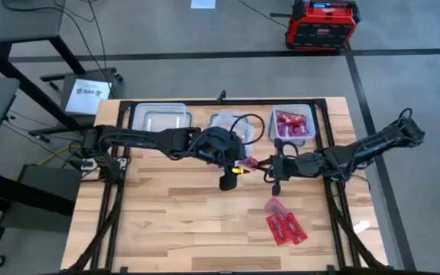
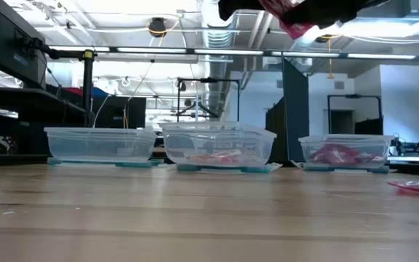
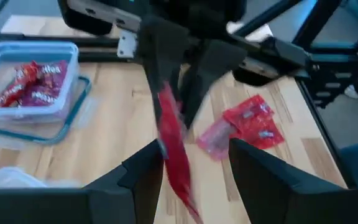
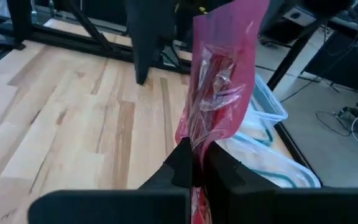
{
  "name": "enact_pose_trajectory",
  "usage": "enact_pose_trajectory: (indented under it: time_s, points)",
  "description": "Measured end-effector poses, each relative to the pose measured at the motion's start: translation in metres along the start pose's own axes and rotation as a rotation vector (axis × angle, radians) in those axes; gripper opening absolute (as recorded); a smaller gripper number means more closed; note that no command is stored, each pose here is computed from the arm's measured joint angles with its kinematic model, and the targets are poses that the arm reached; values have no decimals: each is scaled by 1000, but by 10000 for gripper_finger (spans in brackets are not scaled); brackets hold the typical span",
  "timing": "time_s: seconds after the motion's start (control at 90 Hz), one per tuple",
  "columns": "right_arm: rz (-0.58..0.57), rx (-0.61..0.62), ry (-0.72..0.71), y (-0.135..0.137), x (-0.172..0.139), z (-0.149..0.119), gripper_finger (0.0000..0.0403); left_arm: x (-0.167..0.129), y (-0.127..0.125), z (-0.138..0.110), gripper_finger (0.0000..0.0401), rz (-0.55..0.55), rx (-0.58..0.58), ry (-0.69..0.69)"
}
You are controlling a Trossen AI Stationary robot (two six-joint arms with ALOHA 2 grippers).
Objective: Sort candy
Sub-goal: Put the top right red candy into the left transparent bin
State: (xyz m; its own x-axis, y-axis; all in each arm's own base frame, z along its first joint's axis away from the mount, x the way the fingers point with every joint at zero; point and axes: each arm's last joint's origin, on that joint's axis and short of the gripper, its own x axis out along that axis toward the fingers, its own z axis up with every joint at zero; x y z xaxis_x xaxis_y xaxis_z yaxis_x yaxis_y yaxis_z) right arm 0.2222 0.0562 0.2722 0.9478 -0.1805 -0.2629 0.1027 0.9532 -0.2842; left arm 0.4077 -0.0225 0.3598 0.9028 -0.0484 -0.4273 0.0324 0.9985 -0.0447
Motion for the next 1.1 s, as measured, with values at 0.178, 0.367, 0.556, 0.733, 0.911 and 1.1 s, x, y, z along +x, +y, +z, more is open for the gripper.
enact_pose_trajectory:
  time_s: [0.178,0.367,0.556,0.733,0.911,1.1]
  points:
    - [0,3,-6,0,0,1,0,0,0,2,120,3,18,-20]
    - [5,5,-10,0,0,1,2,4,4,-3,13,-2,11,15]
    - [23,60,-13,1,0,0,13,5,4,-5,5,47,32,33]
    - [-81,87,-13,-5,-1,2,63,2,8,-12,2,144,36,111]
    - [-241,62,44,-10,-8,-1,96,-2,9,-24,1,310,67,239]
    - [-250,54,96,-12,-13,-7,100,-30,34,-57,0,771,137,610]
